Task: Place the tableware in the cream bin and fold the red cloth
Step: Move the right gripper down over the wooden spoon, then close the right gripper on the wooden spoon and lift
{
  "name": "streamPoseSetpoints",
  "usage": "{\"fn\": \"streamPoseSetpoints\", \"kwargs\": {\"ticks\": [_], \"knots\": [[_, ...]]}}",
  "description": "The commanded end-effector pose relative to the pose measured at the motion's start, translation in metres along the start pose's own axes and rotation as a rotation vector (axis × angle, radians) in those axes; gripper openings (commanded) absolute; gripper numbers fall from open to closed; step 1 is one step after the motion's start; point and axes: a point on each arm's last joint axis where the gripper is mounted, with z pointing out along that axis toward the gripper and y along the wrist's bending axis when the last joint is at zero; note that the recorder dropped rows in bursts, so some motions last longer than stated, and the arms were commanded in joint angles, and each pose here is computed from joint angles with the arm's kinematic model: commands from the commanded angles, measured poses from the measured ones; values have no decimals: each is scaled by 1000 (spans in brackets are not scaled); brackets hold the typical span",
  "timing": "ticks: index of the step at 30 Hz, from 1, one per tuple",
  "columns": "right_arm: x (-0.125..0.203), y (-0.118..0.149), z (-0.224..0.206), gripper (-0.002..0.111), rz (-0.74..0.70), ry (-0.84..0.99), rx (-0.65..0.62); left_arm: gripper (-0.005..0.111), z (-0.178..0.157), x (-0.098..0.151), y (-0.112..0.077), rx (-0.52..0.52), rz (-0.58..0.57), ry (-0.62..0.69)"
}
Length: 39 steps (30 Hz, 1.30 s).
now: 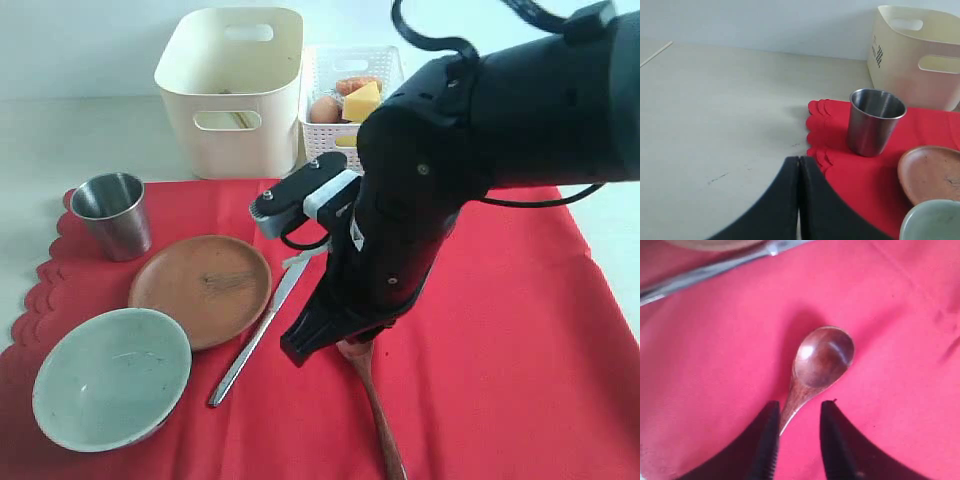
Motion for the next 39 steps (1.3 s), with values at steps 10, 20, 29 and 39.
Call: {"fn": "streamPoseSetpoints", "kwargs": {"ticks": [10, 20, 29, 39], "knots": [[5, 3, 44, 45, -79, 150, 0, 0, 0, 0, 0, 0, 0, -10], [24, 7, 55, 45, -108, 189, -57, 0, 0, 0, 0, 0, 0, -10], [30, 8, 65, 45, -67, 132, -83, 0, 0, 0, 0, 0, 0, -10], [29, 9, 65, 40, -66, 111, -84, 0, 0, 0, 0, 0, 0, -10]]}}
